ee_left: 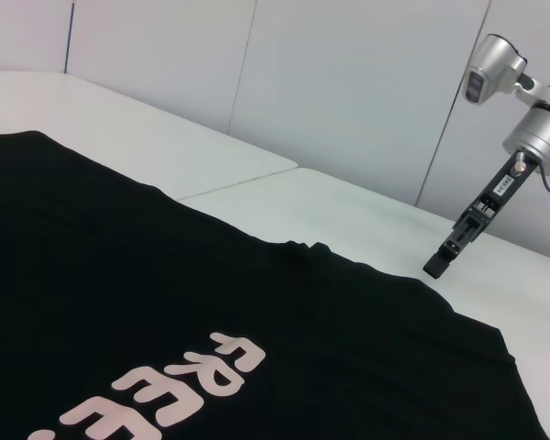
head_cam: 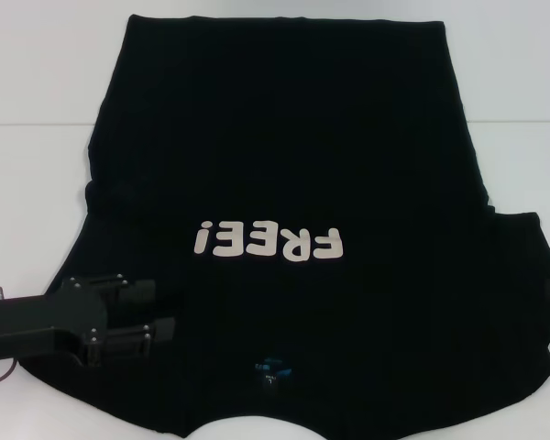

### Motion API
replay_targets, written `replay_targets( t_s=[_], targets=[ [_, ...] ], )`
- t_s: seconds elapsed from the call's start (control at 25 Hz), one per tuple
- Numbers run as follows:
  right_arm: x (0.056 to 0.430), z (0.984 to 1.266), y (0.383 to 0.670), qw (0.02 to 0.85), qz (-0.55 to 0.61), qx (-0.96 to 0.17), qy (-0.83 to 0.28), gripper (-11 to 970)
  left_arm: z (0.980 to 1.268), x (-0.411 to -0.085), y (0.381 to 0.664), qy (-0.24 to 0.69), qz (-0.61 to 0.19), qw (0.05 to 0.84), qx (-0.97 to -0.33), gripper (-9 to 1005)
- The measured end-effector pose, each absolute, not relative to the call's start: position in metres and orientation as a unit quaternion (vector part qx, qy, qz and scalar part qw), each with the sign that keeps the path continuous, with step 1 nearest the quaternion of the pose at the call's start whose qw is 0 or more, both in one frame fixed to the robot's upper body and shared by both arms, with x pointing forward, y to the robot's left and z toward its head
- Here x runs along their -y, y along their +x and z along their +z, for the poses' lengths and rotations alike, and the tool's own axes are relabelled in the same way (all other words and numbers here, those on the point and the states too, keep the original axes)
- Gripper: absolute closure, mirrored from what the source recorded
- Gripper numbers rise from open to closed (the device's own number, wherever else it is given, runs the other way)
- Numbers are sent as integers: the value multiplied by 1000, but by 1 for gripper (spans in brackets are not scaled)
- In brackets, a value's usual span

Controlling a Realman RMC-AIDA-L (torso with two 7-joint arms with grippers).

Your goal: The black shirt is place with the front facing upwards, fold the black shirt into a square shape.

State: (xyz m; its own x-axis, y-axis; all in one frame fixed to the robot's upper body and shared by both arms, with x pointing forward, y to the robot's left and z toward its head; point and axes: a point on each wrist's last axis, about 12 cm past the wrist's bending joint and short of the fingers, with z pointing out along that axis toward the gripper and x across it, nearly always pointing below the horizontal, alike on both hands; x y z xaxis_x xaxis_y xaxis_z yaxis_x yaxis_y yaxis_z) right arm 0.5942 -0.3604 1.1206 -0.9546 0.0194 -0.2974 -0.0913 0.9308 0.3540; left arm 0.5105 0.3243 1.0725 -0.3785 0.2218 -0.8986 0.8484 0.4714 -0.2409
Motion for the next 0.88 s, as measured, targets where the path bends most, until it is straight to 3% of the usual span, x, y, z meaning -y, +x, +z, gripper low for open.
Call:
replay_targets(
  t_s=[0.88],
  targets=[
    [346,1108,602,143,173,-974,-35,124,1070,-324,510,357,-367,422,-748,315]
  ],
)
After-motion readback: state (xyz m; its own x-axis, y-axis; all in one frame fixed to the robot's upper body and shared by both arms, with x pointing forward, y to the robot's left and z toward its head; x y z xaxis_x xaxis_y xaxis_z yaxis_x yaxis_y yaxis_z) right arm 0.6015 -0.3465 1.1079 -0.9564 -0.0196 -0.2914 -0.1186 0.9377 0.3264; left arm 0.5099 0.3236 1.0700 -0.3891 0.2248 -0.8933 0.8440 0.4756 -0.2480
